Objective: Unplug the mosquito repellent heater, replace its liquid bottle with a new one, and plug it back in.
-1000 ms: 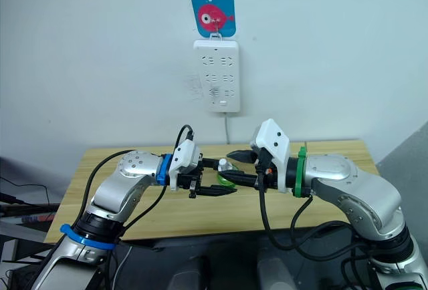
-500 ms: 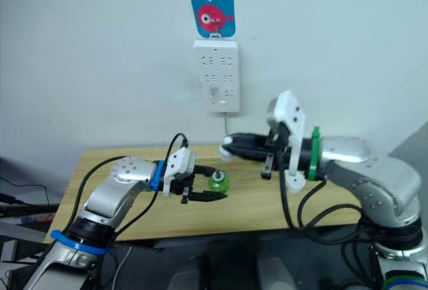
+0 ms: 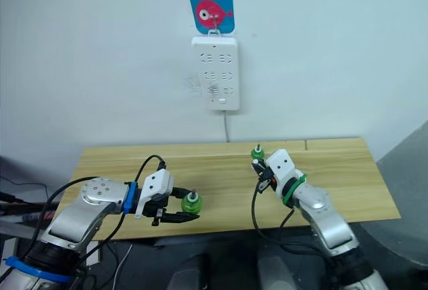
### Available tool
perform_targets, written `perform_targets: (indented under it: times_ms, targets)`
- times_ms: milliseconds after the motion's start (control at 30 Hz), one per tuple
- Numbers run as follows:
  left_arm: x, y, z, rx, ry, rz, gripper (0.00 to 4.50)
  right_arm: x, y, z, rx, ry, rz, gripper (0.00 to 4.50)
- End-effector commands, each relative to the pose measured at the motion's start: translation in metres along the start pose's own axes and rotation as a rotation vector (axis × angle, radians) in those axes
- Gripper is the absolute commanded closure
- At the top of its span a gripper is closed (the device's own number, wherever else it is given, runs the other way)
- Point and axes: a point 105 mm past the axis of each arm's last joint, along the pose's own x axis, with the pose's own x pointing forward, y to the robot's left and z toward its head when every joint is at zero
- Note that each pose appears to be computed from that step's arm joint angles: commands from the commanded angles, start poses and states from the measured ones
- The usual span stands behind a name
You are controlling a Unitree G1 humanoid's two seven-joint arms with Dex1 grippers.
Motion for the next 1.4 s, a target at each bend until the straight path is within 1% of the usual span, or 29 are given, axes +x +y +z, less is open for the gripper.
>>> perform_targets:
  times_ms: [33, 167, 333, 400, 433, 500, 533, 600, 633, 667, 700, 800, 900, 1033, 1133, 1400]
  targets:
    - [-0.008, -0.005, 0.014, 0.027, -0.026, 0.009, 2.19, 0.012, -0.014, -0.008, -0.003, -0.027, -0.069, 4.23]
    - [-0.016, -0.009, 0.016, 0.012, -0.015, 0.032, 2.19, 0.024, -0.024, -0.026, 0.025, 0.001, -0.106, 4.23]
    - [-0.020, -0.010, 0.016, 0.004, -0.005, 0.041, 2.19, 0.032, -0.039, -0.037, 0.066, 0.024, -0.160, 4.23]
    - [-0.019, -0.010, 0.017, 0.004, -0.009, 0.040, 2.19, 0.034, -0.038, -0.037, 0.096, 0.012, -0.149, 3.47]
    - [-0.018, -0.009, 0.017, 0.005, -0.012, 0.039, 2.19, 0.034, -0.037, -0.036, 0.110, 0.001, -0.141, 3.23]
    - [-0.014, -0.006, 0.020, 0.012, -0.027, 0.037, 2.19, 0.033, -0.034, -0.025, 0.118, -0.054, -0.124, 2.49]
    - [-0.012, -0.003, 0.022, 0.017, -0.036, 0.036, 2.19, 0.031, -0.033, -0.018, 0.099, -0.081, -0.118, 2.20]
    - [-0.009, -0.001, 0.025, 0.023, -0.047, 0.035, 2.19, 0.027, -0.033, -0.008, 0.075, -0.113, -0.109, 1.43]
    - [-0.007, 0.001, 0.026, 0.027, -0.055, 0.032, 2.19, 0.024, -0.031, -0.001, 0.068, -0.134, -0.092, 1.10]
    - [-0.005, 0.003, 0.030, 0.035, -0.074, 0.026, 2.19, 0.017, -0.023, 0.012, 0.056, -0.168, -0.034, 0.63]
    - [-0.002, 0.005, 0.036, 0.046, -0.095, 0.014, 2.19, 0.007, -0.012, 0.028, 0.040, -0.198, 0.042, 0.40]
    - [0.009, 0.008, 0.047, 0.088, -0.139, -0.030, 2.19, -0.021, 0.011, 0.058, -0.041, -0.201, 0.211, 0.34]
    - [0.021, 0.010, 0.062, 0.123, -0.195, -0.084, 2.19, -0.054, 0.030, 0.086, -0.043, -0.174, 0.389, 0.34]
    - [0.035, 0.013, 0.081, 0.176, -0.253, -0.155, 2.19, -0.086, 0.052, 0.106, -0.016, -0.109, 0.594, 0.34]
    - [0.043, 0.017, 0.094, 0.208, -0.285, -0.187, 2.19, -0.091, 0.056, 0.114, -0.015, -0.087, 0.627, 0.34]
    - [0.052, 0.014, 0.107, 0.251, -0.323, -0.231, 2.19, -0.075, 0.053, 0.120, -0.026, -0.104, 0.570, 0.34]
